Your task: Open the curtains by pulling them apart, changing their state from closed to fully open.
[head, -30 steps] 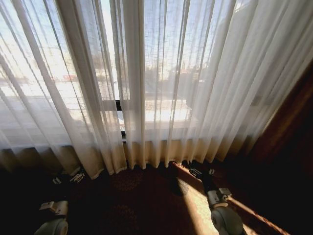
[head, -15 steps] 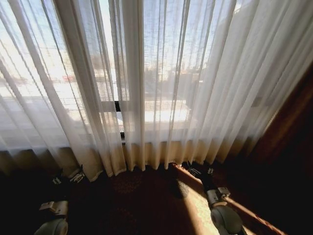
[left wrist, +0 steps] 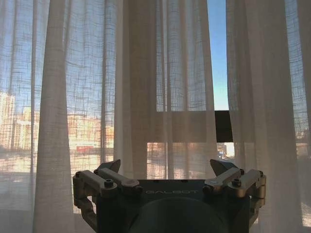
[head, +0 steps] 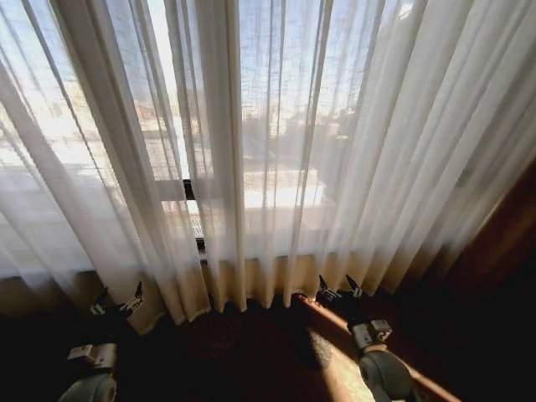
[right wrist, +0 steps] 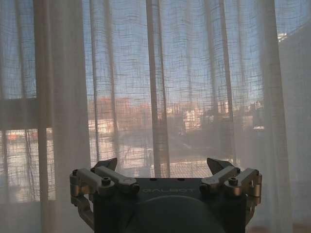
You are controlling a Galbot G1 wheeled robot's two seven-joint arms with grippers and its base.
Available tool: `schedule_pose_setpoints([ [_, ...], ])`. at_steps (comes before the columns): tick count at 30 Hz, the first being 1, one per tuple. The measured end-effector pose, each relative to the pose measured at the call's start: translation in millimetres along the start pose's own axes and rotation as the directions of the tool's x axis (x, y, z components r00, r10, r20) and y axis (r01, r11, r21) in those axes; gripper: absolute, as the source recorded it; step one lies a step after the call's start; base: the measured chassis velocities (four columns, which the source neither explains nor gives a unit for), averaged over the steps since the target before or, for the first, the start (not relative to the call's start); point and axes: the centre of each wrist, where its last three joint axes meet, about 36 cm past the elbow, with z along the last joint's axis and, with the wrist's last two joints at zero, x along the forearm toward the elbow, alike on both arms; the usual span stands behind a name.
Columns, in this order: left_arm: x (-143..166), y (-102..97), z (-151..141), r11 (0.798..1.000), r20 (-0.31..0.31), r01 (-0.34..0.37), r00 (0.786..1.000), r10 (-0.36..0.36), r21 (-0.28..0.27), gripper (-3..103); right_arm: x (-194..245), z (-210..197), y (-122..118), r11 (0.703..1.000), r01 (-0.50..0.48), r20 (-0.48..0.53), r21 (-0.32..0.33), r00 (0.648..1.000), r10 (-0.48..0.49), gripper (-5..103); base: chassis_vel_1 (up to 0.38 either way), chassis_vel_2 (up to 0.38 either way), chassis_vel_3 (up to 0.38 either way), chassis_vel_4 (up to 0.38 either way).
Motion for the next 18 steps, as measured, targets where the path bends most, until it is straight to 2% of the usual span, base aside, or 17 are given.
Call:
schedule_pose_setpoints([
  [9,0,0.1,0,1.0,0.0,0.0,1.0,0.0,0.0,100,-5,5,1,1.0,-0.005,0.009,-0.012,1.0,0.005,100,-0.267,0.425,0.286,-0.413],
  [14,0,0.1,0,1.0,0.0,0.0,1.0,0.0,0.0,100,-9,7,1,1.0,-0.014,0.01,-0.007,1.0,0.014,100,-0.242,0.257,0.228,-0.293],
  [18,0,0.0,0,1.0,0.0,0.0,1.0,0.0,0.0,100,-12,10,3,1.0,-0.023,0.014,0.003,1.0,0.023,100,-0.176,0.148,0.148,-0.124],
])
